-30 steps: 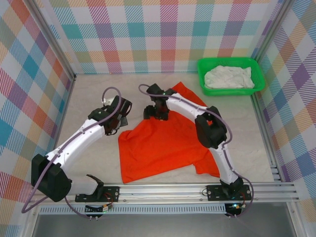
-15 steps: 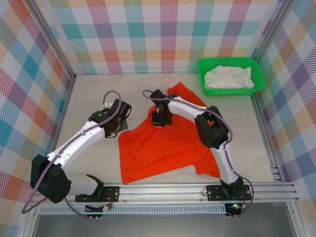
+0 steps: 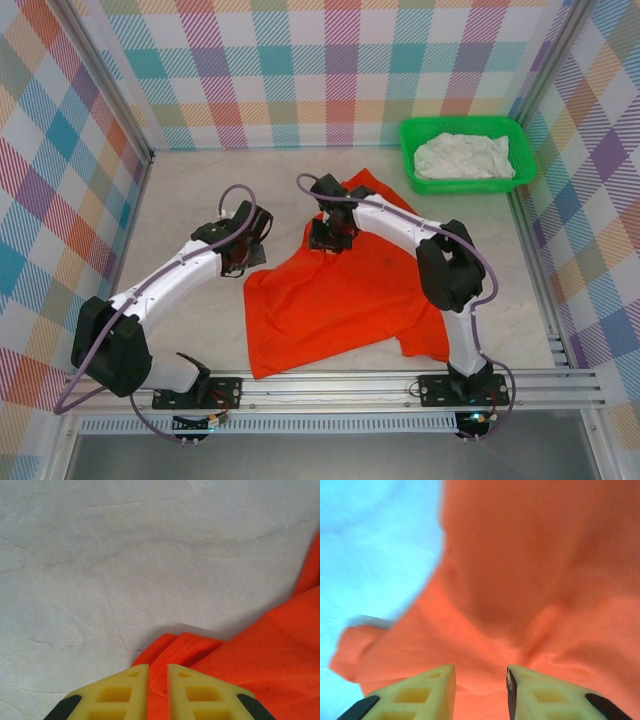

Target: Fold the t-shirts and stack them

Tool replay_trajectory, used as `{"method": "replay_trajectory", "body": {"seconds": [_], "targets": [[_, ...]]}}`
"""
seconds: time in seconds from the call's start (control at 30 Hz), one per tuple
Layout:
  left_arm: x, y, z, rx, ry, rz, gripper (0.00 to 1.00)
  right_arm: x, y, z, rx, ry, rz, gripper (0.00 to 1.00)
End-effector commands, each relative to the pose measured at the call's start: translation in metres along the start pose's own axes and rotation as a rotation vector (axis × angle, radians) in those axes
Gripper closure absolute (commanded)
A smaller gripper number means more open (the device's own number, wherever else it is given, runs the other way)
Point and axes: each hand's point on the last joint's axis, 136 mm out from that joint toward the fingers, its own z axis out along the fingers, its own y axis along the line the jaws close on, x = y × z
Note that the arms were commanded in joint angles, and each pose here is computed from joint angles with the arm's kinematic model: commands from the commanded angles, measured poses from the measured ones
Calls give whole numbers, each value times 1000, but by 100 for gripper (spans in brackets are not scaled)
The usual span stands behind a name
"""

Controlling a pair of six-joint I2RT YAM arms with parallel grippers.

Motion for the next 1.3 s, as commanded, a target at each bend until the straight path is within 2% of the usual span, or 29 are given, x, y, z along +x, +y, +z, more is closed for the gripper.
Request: {"method": "replay_trajectory", "body": {"seconds": [0.0, 0.3, 0.53, 0.7, 0.87, 0.97, 1.07, 1.13, 1.17, 1.2, 1.27], "targets": [[1, -2, 11, -8, 25, 1, 86, -17, 16, -3, -12, -22, -16, 68], [5, 0, 16, -11, 26, -10, 86, -25, 25, 24, 8, 35, -24, 71], [13, -6, 25, 18, 60, -13, 86, -17, -7, 43, 140, 63, -12, 69], [31, -20, 43, 75, 140, -9, 83, -3, -27, 43, 184, 63, -5, 67], [55, -34, 63, 126, 207, -6, 69, 4, -36, 45, 204, 72, -6, 67], [62, -48, 72, 167, 228, 9, 60, 8, -39, 51, 205, 84, 1, 73], [73, -64, 80, 218, 274, 27, 58, 9, -43, 54, 215, 87, 5, 81], [82, -76, 85, 247, 297, 46, 61, 9, -45, 53, 223, 83, 4, 86], [86, -82, 87, 262, 307, 57, 67, 9, -46, 52, 226, 80, 3, 88], [88, -86, 89, 272, 313, 62, 73, 9, -46, 52, 228, 78, 1, 90], [89, -93, 91, 279, 308, 75, 93, 8, -48, 51, 231, 73, 2, 93]]}}
